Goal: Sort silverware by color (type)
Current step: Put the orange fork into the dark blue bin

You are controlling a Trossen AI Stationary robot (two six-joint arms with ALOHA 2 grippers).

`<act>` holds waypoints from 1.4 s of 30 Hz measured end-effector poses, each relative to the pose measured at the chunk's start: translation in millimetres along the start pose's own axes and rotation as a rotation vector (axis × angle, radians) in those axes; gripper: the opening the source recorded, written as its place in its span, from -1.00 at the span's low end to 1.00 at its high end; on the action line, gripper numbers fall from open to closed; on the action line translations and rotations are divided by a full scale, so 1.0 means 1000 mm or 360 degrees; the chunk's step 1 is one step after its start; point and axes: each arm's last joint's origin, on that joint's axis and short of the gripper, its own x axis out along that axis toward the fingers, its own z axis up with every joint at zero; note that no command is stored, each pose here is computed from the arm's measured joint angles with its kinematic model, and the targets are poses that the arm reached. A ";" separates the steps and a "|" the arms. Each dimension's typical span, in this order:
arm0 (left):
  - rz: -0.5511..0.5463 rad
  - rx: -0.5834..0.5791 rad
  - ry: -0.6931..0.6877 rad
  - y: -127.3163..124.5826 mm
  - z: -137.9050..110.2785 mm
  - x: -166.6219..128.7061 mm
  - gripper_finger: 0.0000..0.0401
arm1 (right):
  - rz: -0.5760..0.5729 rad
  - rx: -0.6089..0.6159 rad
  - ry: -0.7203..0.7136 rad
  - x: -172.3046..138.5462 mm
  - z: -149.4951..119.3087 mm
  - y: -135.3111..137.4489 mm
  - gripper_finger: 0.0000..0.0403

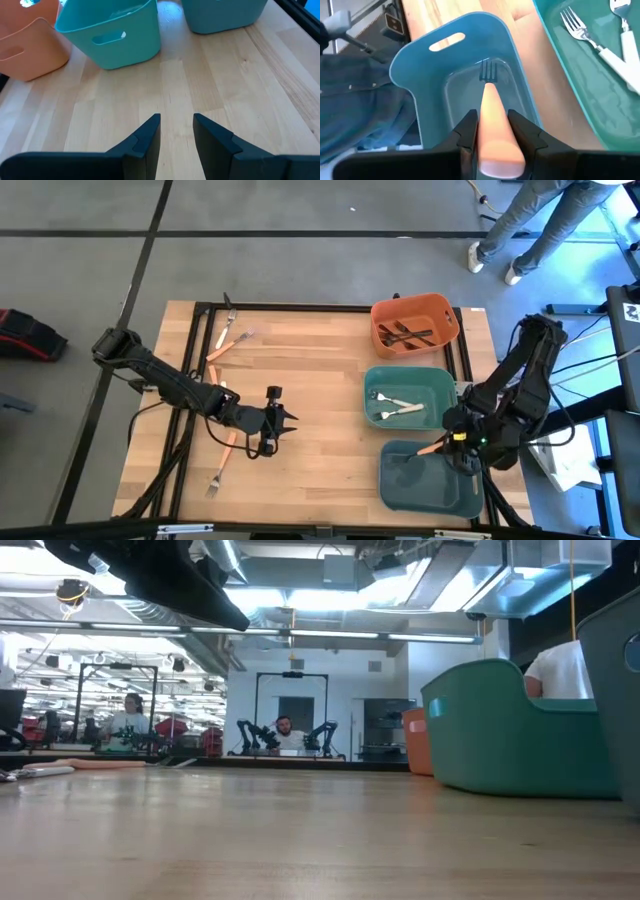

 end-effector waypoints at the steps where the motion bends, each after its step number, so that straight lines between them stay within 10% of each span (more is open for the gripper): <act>1: 0.0000 0.0000 0.0001 0.000 0.000 0.000 -0.45 | 0.0009 -0.0001 0.0011 -0.001 0.000 0.000 -0.67; 16: 0.0058 -0.0016 0.0011 0.008 0.000 0.003 -0.45 | 0.0062 -0.0200 -0.0427 -0.069 0.044 -0.008 -0.67; 27: 0.0052 -0.0018 0.0010 0.007 0.000 0.003 -0.45 | -0.0587 -0.0066 -0.0341 -0.048 0.058 -0.049 -0.67; 42: 0.0052 -0.0024 0.0009 0.007 0.000 0.003 -0.45 | -0.0533 -0.0161 -0.0200 0.007 0.084 -0.063 -0.67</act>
